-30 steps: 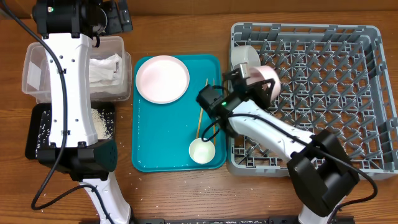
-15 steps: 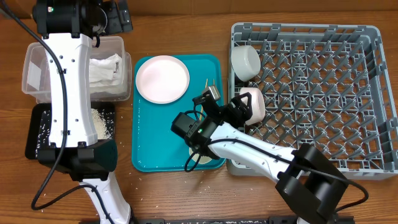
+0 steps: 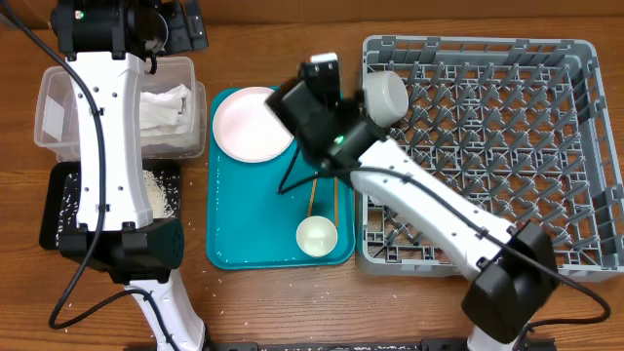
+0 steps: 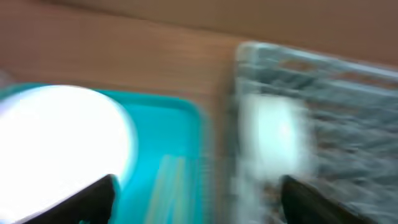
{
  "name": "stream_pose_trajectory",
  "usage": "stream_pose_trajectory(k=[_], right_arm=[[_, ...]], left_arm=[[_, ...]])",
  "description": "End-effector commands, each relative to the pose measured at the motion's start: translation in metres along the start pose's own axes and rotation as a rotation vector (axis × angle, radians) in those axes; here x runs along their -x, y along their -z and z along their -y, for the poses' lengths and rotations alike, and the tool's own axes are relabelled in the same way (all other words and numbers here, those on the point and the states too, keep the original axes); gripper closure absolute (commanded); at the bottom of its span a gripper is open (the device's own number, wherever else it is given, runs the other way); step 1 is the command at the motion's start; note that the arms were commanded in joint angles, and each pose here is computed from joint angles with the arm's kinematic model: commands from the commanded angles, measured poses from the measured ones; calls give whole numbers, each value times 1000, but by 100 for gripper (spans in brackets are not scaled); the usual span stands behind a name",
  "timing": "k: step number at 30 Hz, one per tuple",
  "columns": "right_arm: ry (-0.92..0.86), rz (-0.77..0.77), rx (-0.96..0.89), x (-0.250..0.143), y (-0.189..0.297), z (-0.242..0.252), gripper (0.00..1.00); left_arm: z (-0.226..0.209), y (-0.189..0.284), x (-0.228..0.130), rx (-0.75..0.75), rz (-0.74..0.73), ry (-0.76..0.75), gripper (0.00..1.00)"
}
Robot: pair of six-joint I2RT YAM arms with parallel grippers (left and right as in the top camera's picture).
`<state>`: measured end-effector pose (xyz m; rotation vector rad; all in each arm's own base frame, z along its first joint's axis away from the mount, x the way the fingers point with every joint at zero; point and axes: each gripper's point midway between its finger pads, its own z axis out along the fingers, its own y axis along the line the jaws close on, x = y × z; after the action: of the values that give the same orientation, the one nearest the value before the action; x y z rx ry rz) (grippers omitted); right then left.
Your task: Sort waste into correct bins and load items into the dishwasher
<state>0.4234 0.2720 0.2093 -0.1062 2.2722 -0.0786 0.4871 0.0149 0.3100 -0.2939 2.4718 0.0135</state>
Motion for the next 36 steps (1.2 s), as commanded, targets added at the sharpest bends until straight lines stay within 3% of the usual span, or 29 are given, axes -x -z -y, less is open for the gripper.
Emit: stream_pose_trajectory(k=[1,11,24,31,36], right_arm=[[-101,-128,342,-19,-15,-51,30],[-305,-210,337,-68,-102,-83,52],[-339,-399,338,-144,-143,-101,72],[-319,-444,314,-144,-136,-97,96],[-231,-382,334,-98,-114,-90,96]], left_arm=[[-4,-4,0,12,-4,2,0],[-4,-4,0,13,-4,2,0],[-4,-4,0,12,-4,2,0],[-4,-4,0,12,-4,2,0],[-4,-4,0,12,-4,2,0]])
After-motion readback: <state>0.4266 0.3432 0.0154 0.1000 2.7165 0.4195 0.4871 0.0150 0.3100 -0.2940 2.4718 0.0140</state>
